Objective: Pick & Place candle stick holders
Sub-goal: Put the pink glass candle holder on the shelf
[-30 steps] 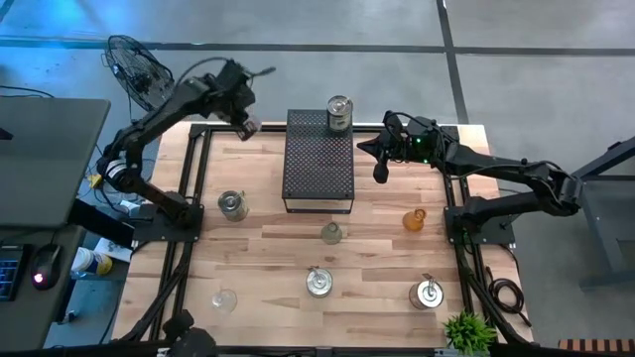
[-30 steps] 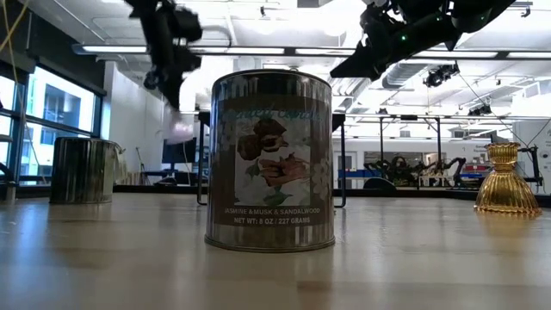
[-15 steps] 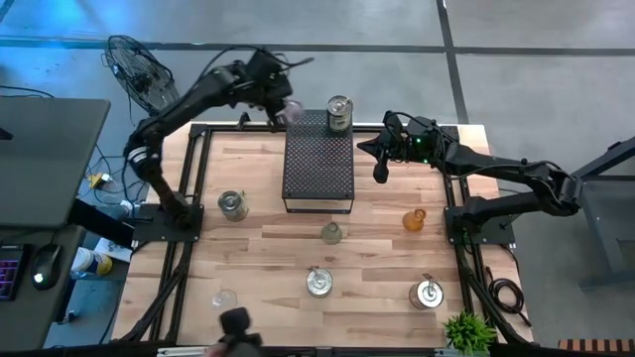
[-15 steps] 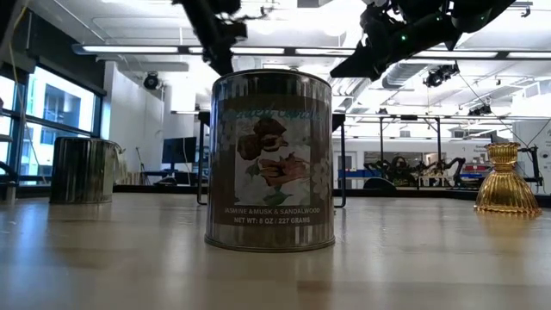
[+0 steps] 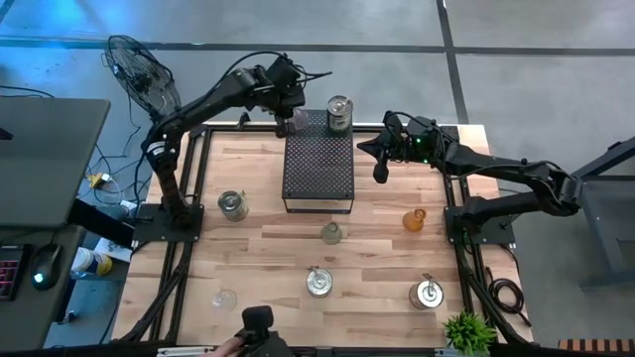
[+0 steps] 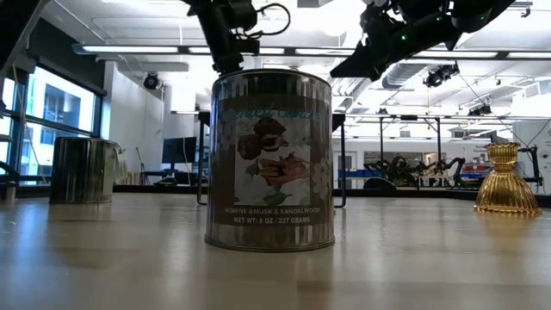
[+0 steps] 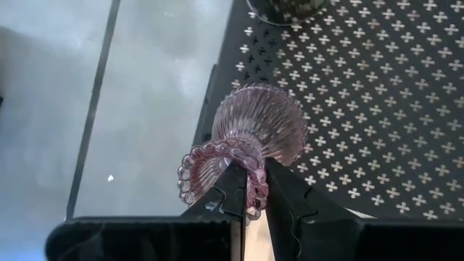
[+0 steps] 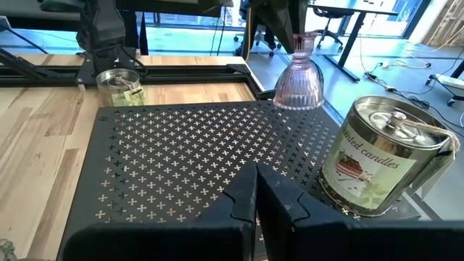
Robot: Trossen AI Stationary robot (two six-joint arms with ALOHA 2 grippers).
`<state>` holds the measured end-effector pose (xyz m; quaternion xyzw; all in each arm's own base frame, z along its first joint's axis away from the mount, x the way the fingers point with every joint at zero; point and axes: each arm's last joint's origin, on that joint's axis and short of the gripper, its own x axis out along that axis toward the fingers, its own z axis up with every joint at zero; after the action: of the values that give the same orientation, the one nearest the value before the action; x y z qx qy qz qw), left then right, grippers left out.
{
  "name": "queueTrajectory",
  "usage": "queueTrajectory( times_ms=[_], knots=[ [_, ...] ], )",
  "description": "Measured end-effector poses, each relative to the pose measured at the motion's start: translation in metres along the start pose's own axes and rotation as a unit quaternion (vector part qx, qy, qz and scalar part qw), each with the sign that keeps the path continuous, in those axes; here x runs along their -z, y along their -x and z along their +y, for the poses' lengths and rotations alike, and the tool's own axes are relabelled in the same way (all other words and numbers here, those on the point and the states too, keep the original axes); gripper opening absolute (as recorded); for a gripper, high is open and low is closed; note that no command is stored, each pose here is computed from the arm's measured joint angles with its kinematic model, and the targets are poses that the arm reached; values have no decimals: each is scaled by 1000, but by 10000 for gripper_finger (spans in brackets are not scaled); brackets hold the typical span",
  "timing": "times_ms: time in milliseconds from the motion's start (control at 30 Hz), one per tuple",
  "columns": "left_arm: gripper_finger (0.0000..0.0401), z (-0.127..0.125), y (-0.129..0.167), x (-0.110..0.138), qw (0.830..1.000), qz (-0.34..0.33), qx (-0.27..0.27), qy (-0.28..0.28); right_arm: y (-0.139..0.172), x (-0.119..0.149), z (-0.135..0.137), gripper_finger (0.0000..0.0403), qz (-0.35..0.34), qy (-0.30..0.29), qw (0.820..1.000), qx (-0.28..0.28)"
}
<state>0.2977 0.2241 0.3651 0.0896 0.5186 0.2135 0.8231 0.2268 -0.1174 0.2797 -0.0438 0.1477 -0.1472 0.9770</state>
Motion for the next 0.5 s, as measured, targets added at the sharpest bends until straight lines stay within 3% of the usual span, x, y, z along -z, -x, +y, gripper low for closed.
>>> queueTrajectory(
  times_ms=[500],
  knots=[
    [20, -2, -7, 0, 1000, 1, 25, -2, 0, 0, 0, 0, 0, 3, 1000, 0]
  ],
)
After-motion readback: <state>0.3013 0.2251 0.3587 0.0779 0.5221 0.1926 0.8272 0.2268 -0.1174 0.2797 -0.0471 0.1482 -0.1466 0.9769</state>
